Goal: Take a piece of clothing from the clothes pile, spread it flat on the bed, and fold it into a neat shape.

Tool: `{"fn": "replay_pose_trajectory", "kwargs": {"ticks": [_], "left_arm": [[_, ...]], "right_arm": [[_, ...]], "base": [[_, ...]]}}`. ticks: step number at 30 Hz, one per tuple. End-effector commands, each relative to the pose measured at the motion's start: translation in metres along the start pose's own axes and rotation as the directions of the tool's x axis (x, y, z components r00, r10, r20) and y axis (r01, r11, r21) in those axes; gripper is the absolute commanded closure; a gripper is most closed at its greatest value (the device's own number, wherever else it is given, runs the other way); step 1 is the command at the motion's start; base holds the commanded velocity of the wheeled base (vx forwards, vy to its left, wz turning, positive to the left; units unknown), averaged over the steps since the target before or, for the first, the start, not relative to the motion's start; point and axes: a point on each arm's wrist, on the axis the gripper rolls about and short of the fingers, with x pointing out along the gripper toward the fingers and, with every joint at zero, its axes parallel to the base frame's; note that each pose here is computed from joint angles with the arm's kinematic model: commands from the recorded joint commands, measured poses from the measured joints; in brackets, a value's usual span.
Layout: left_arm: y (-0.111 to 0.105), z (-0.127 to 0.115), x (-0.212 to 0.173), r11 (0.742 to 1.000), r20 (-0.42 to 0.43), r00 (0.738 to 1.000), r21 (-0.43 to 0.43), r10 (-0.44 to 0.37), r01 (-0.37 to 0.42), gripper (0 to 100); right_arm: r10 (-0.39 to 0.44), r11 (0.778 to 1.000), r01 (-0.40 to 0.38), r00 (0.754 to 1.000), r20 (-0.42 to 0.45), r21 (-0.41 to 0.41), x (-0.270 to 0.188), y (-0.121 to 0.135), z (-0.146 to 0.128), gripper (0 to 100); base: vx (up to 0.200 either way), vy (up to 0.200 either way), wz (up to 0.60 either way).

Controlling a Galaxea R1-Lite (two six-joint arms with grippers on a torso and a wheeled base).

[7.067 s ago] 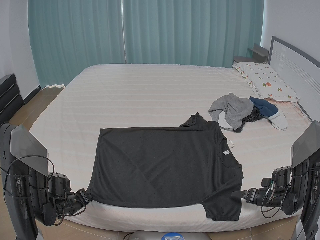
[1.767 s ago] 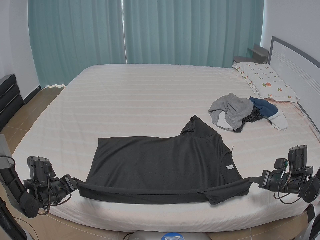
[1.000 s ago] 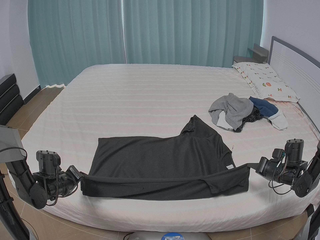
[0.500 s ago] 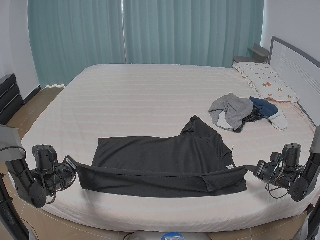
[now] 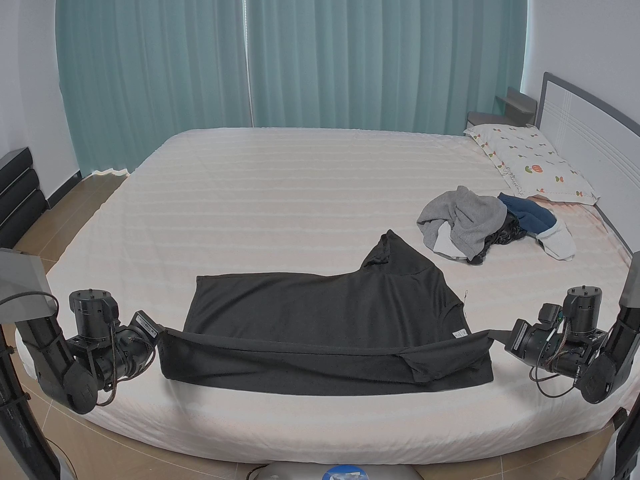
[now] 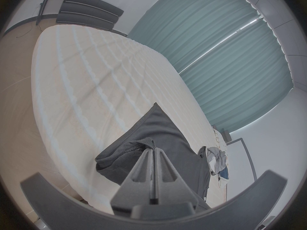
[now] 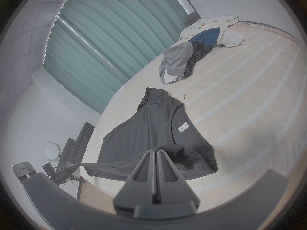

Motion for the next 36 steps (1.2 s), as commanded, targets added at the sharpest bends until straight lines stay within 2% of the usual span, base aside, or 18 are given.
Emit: {"fn": "replay_pose_trajectory", "kwargs": {"ticks": [1, 12, 17, 23, 24, 28, 31, 36], "left_arm": [[0.009, -0.005, 0.021, 0.999, -0.026, 0.999, -0.003, 0.038, -0.038, 100], [0.017, -0.011, 0.056, 0.998, -0.032, 0.997, 0.0, 0.07, -0.07, 100], [0.017, -0.012, 0.064, 0.997, -0.022, 0.997, 0.003, 0.075, -0.075, 100], [0.014, -0.013, 0.068, 0.998, -0.021, 0.998, 0.003, 0.064, -0.064, 100], [0.014, -0.013, 0.07, 0.998, -0.019, 0.998, 0.003, 0.061, -0.061, 0], [0.011, -0.011, 0.074, 0.998, -0.009, 0.999, -0.038, 0.049, -0.049, 0], [0.009, -0.008, 0.076, 0.994, 0.016, 0.999, -0.098, 0.046, -0.044, 0], [0.01, -0.007, 0.075, 0.993, 0.021, 0.998, -0.104, 0.053, -0.051, 0]], "right_arm": [[-0.022, 0.999, 0.022, 1.0, -0.022, 0.023, 0.015, -0.009, -0.003, 100], [-0.004, 0.998, 0.003, 1.0, 0.022, 0.059, 0.05, -0.03, -0.015, 100], [-0.04, 0.998, 0.038, 0.998, 0.047, 0.059, 0.061, -0.035, -0.018, 100], [-0.046, 0.997, 0.043, 0.998, 0.049, 0.061, 0.065, -0.037, -0.019, 100], [-0.044, 0.997, 0.041, 0.998, 0.051, 0.063, 0.066, -0.037, -0.018, 0], [-0.039, 0.996, 0.034, 0.997, 0.068, 0.082, 0.069, -0.037, -0.015, 0], [-0.025, 0.988, 0.009, 0.995, 0.099, 0.156, 0.07, -0.034, -0.008, 0], [-0.023, 0.978, 0.001, 0.994, 0.103, 0.207, 0.068, -0.033, -0.007, 0]], "base": [[0.0, 0.0, 0.0], [0.0, 0.0, 0.0], [0.0, 0.0, 0.0], [0.0, 0.0, 0.0], [0.0, 0.0, 0.0], [0.0, 0.0, 0.0], [0.0, 0.0, 0.0], [0.0, 0.0, 0.0]]}}
